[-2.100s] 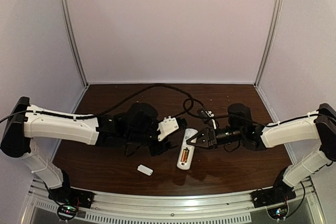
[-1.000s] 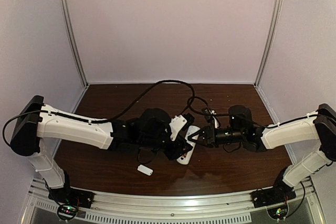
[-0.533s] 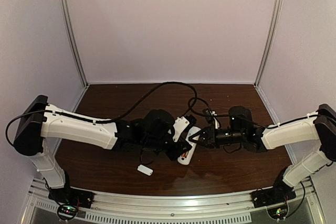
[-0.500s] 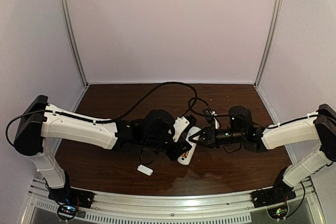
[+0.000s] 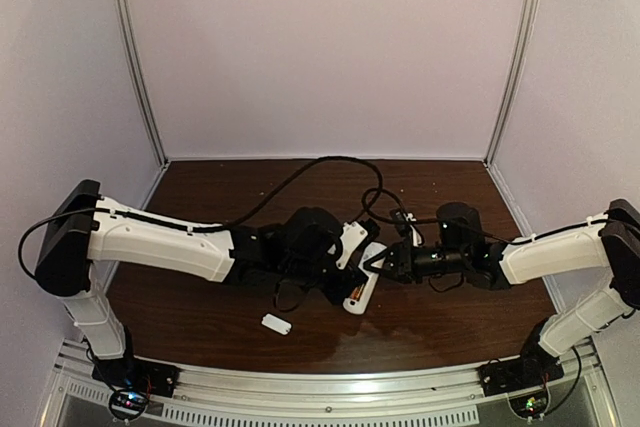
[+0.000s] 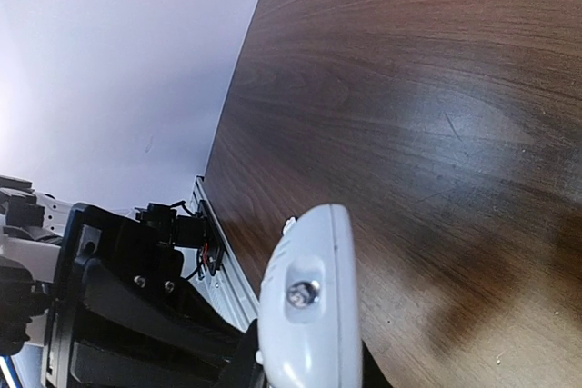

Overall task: Load the batteries into the remote control
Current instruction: Pick up the battery from the battery compartment.

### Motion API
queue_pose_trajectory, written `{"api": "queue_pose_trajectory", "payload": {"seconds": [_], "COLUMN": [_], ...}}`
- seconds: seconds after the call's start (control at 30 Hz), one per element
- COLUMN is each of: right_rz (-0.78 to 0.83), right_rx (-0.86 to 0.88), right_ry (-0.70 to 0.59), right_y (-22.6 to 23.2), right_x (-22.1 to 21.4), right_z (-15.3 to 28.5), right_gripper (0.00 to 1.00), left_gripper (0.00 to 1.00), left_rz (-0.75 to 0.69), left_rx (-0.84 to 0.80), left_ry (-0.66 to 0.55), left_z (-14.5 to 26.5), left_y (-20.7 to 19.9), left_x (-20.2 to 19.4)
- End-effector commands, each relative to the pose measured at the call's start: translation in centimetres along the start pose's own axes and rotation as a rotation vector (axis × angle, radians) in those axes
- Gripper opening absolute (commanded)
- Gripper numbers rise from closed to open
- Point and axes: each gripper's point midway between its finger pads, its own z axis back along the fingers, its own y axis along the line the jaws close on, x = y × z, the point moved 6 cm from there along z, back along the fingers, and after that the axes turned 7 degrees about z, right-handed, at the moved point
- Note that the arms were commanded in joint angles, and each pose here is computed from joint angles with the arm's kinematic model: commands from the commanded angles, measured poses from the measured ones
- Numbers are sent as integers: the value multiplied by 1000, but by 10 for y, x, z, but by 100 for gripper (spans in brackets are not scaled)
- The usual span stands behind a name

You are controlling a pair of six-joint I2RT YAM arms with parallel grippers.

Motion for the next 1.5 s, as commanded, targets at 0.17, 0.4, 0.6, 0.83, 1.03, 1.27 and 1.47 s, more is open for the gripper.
{"api": "queue_pose_trajectory", "payload": {"seconds": [0.17, 0.4, 0.6, 0.83, 1.03, 1.27, 1.47], "right_rz": [40, 32, 27, 25, 15, -9, -24], "right_rx": [62, 69, 63, 73, 100, 111, 114], "right_ry": [-57, -55, -56, -62, -76, -71, -66], "right_y": [14, 13, 11, 13, 15, 10, 8], "right_x": [12, 10, 10, 12, 14, 11, 10], "right_z": [7, 7, 7, 8, 10, 10, 9], "right_gripper": [0, 0, 0, 0, 0, 0, 0], "left_gripper": [0, 10, 23, 22, 12, 0, 0], "left_rz": [-25, -36, -29, -36, -43, -50, -30], "left_rx": [-15, -24, -44, -24, -11, 2, -81], "left_ry": [-18, -33, -12, 43, 79, 2, -158], "left_z": [7, 12, 12, 2, -4, 11, 36], "left_y": [-6, -8, -9, -5, -4, -4, -9], "left_x": [5, 8, 3, -7, -11, 6, 26]}}
